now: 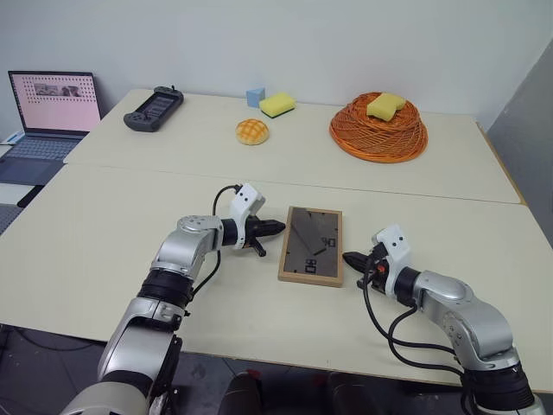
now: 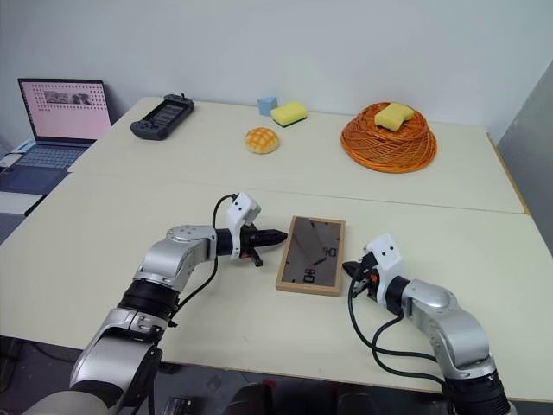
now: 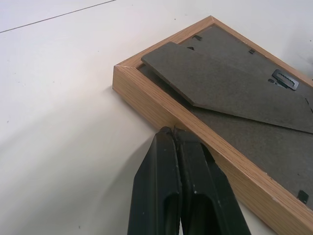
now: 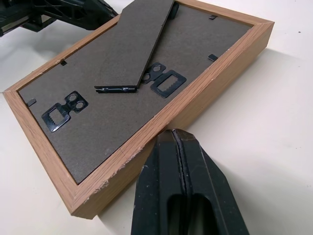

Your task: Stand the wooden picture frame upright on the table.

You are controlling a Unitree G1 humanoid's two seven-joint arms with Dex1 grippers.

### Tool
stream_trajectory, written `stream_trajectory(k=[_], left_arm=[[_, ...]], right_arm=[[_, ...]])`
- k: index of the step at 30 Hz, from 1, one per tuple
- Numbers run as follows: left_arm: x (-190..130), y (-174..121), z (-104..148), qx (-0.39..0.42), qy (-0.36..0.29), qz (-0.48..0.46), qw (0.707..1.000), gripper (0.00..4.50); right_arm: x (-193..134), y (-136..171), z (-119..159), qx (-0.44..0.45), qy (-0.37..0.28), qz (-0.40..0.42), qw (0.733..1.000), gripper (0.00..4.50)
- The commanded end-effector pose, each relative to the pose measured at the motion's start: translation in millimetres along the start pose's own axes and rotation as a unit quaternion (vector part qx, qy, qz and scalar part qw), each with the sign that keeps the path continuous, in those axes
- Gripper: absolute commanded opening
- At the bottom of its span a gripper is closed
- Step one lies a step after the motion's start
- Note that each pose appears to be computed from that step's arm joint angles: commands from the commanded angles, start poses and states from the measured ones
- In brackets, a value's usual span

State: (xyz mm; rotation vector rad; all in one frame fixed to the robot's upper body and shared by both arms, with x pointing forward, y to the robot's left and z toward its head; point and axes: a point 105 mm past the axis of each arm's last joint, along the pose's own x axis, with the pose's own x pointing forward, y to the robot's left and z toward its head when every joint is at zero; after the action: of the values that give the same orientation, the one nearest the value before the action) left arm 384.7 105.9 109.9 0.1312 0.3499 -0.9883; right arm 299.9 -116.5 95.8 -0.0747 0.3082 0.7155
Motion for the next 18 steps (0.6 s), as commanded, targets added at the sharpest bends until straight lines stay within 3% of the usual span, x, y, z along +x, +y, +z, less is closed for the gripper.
stream_trajectory(k=[1, 12, 18], left_arm=[[2.6, -4.3, 17.7, 0.029, -0.018, -0.015, 0.999, 0.05], [-6.1, -3.5, 18.8, 0.032, -0.017, -0.016, 0.999, 0.05], [-37.1, -9.9, 18.9, 0.016, -0.003, -0.032, 0.999, 0.05]], right_arm=[[-4.8, 1.6, 14.4, -0.007, -0.027, -0.001, 1.0, 0.0], [-16.4, -14.4, 10.9, -0.016, -0.016, -0.021, 1.0, 0.0], [-23.6, -30.7, 12.5, -0.031, -0.01, -0.034, 0.999, 0.0]])
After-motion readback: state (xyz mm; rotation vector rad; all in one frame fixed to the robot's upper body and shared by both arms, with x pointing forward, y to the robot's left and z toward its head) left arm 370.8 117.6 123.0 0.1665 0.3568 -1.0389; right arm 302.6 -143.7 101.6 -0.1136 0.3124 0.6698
